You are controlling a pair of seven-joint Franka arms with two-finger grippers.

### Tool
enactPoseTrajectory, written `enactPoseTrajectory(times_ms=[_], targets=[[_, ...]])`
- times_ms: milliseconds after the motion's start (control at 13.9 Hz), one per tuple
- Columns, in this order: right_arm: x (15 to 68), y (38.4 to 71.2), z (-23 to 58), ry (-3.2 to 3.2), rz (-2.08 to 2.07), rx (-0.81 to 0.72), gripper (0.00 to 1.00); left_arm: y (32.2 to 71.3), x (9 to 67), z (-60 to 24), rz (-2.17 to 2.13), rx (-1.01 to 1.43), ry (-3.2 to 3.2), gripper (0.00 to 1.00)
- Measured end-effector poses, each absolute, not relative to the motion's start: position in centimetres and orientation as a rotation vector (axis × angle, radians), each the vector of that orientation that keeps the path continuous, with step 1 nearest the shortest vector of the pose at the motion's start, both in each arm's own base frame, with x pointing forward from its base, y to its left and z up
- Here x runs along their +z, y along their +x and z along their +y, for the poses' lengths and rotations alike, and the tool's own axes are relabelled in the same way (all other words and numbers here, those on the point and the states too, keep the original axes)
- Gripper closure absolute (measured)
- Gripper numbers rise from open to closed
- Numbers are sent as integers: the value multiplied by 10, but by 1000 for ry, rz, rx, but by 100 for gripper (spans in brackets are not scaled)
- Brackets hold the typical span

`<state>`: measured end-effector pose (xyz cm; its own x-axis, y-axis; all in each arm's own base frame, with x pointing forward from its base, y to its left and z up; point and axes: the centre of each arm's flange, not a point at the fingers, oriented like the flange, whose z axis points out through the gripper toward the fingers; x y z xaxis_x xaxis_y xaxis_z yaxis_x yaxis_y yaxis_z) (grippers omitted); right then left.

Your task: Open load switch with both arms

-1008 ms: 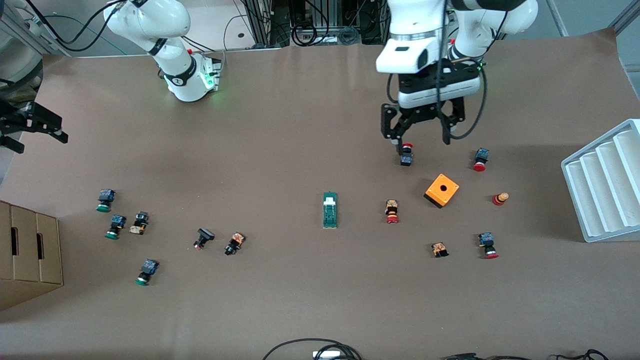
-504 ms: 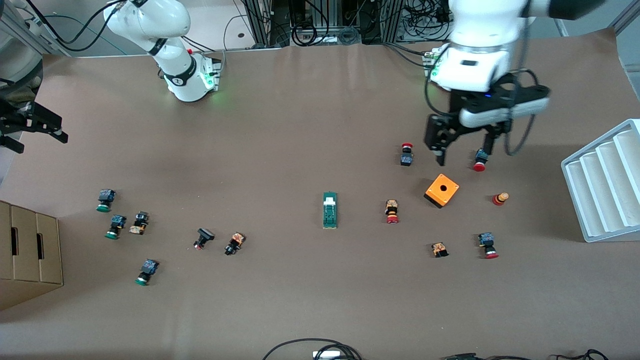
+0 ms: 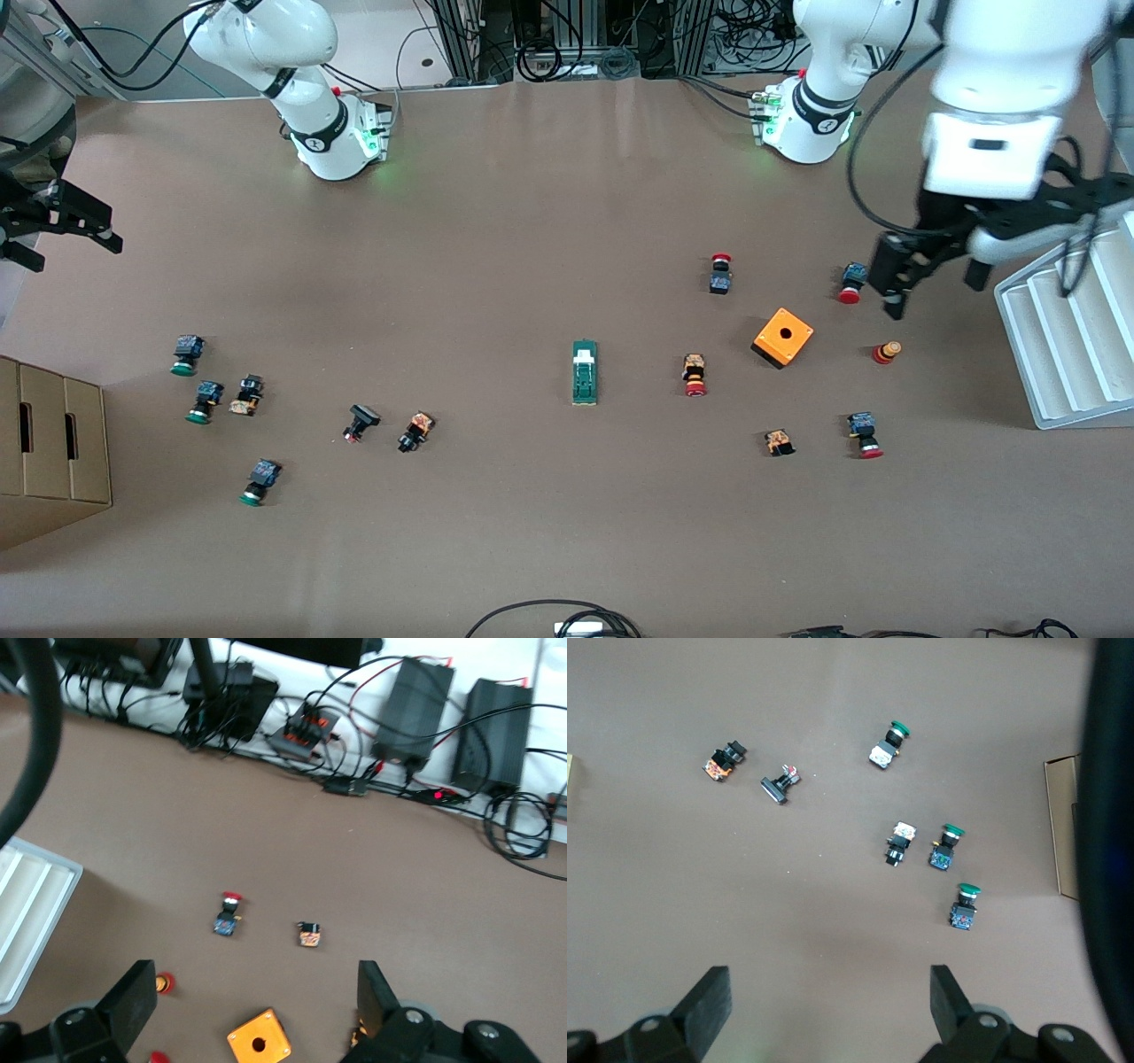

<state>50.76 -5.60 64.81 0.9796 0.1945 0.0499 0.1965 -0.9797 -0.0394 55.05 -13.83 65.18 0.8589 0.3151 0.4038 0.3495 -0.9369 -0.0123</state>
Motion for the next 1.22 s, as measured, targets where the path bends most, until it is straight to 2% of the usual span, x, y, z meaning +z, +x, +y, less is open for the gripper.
enactPoseTrajectory(times_ms=[432,792,1225], targets=[[648,508,-54,-3081,-310,-71,0,557,656,-48,-637,-495,-2989,0],[648,508,-54,-3081,-311,-71,0,553,662,11,-537,-390,-3057,0],[648,508,-54,-3081,-311,-71,0,544,702,18,-519,-310,-3095,0]])
